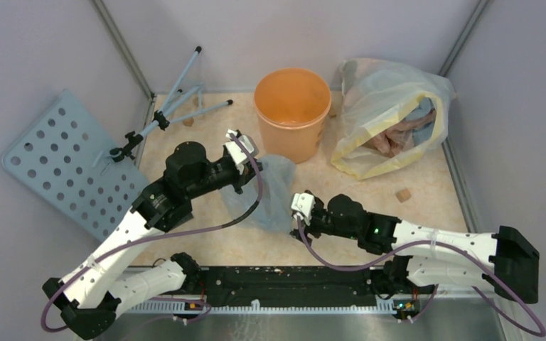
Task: Put the trash bags into the trash bin
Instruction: Unfold the trash bag at the center of the board.
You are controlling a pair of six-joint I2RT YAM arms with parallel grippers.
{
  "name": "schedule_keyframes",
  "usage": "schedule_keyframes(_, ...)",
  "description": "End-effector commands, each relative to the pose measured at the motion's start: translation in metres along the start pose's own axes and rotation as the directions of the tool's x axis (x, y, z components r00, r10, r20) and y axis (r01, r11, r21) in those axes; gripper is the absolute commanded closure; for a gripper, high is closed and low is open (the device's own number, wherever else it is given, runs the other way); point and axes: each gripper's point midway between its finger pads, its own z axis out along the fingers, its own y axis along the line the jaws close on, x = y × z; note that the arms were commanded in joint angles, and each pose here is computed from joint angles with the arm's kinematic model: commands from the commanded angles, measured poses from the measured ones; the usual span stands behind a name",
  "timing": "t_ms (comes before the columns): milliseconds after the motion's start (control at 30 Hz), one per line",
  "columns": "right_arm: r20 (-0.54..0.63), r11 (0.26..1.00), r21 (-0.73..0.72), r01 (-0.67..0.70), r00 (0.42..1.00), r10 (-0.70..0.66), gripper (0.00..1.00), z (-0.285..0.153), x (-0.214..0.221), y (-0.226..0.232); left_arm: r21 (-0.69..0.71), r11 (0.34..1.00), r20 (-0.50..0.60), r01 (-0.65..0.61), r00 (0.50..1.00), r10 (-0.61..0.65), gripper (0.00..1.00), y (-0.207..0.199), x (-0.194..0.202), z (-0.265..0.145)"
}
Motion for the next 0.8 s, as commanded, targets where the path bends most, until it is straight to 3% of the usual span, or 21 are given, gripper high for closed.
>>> schedule_keyframes(0, 0.070, 0.998, 0.067, 0.000, 0.998, -0.005, 0.21, -0.001, -0.013, -0.014, 0.006, 1.000, 0.037, -0.029, 0.999, 0.028, 1.00, 0.000, -0.011, -0.004)
schedule_keyframes(233, 0.109, 0.987, 0.157, -0.040, 0.994, 0.023, 0.19, -0.002, -0.012, -0.034, 0.009, 0.999, 0.043, -0.030, 0.999, 0.030, 1.00, -0.001, -0.013, -0.005)
schedule_keyframes(433, 0.183, 0.998, 0.054, -0.039, 0.983, 0.029, 0.36, 0.003, -0.026, -0.020, 0.009, 0.999, 0.054, -0.031, 0.998, 0.030, 1.00, -0.001, -0.015, -0.006)
schedule_keyframes(700, 0.233, 0.991, -0.135, -0.001, 0.972, 0.033, 0.45, 0.014, -0.043, 0.011, -0.035, 0.999, 0.051, -0.023, 0.998, 0.025, 1.00, 0.007, -0.017, -0.004)
schedule_keyframes(767, 0.229, 0.987, -0.160, -0.003, 0.973, 0.040, 0.53, 0.017, -0.043, 0.015, -0.046, 0.999, 0.048, -0.018, 0.999, 0.020, 1.00, 0.009, -0.017, -0.003)
